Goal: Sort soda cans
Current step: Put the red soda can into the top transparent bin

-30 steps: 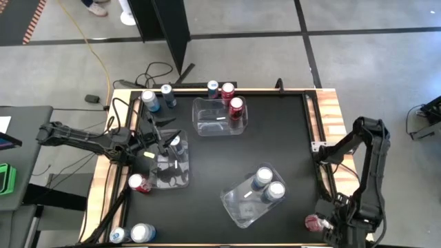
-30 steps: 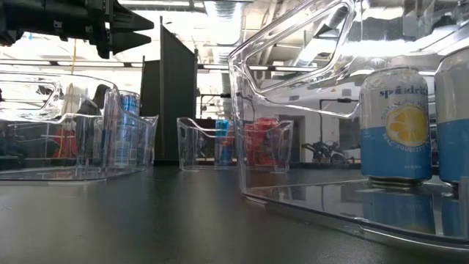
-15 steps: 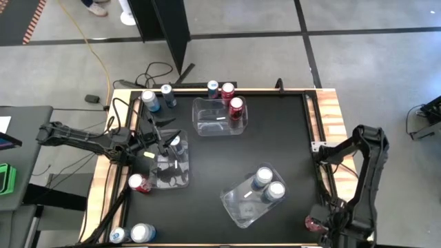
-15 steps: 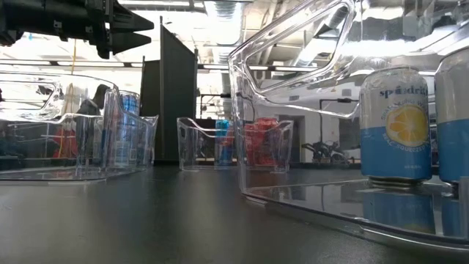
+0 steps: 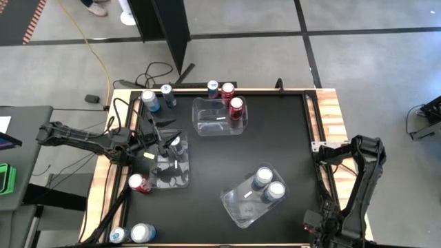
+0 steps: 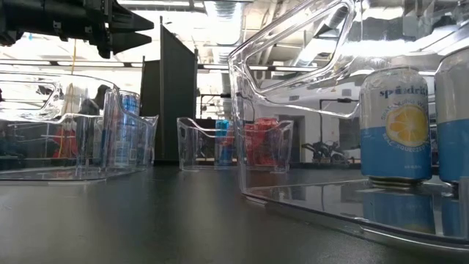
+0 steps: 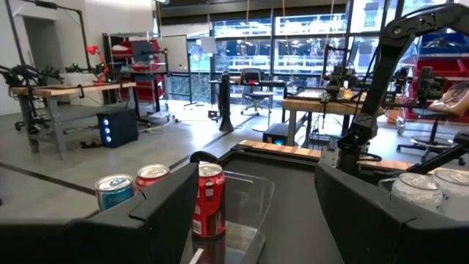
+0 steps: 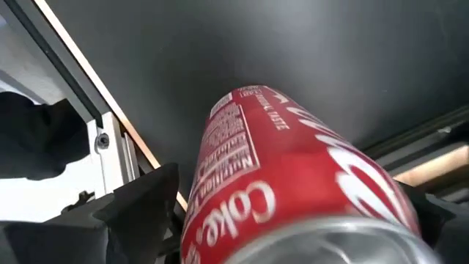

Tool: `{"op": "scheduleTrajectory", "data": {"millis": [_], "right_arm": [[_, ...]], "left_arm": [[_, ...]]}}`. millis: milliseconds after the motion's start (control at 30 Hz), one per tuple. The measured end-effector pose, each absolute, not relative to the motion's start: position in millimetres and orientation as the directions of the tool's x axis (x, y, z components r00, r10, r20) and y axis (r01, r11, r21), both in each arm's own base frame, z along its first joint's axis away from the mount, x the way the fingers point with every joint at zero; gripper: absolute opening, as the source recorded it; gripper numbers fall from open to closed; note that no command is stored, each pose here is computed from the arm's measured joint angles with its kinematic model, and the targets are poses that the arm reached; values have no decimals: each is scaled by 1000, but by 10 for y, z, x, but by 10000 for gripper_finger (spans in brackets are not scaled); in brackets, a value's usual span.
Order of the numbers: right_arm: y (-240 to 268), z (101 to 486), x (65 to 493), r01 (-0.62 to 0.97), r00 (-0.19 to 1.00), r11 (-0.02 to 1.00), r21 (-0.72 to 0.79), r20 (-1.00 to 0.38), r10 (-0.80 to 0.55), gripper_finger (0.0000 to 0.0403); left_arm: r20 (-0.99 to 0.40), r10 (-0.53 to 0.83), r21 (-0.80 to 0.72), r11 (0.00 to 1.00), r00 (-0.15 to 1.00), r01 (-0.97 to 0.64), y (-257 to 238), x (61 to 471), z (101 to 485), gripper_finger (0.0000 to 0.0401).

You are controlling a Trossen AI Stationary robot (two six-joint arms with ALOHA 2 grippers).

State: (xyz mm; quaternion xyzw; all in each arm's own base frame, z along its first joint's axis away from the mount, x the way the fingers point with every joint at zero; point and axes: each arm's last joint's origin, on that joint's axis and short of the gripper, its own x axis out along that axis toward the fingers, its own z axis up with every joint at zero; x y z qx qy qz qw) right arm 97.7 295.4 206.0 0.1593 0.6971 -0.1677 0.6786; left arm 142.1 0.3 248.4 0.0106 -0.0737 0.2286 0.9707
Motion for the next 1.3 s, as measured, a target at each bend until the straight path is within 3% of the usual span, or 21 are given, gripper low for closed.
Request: {"op": "scheduleTrajectory", "data": {"millis": [200, 533, 800, 1300], "right_arm": [[3014, 1940, 997, 433, -35, 901, -35, -999, -22, 387], [3022, 1907, 1036, 415, -38, 909, -40, -999, -26, 312], [2939, 1974, 1188, 395, -29, 919, -5, -1000, 7, 312], [2150, 2851, 1473, 310, 121, 930, 197, -979, 167, 311]], "left_arm": [[148, 441, -12, 896, 885, -445, 3, 1421, 2484, 270], [148, 442, -11, 895, 885, -445, 3, 1421, 2484, 270], [148, 442, -12, 895, 885, -445, 3, 1421, 2485, 270], [151, 429, -7, 901, 891, -433, -1, 1422, 2487, 270]]}}
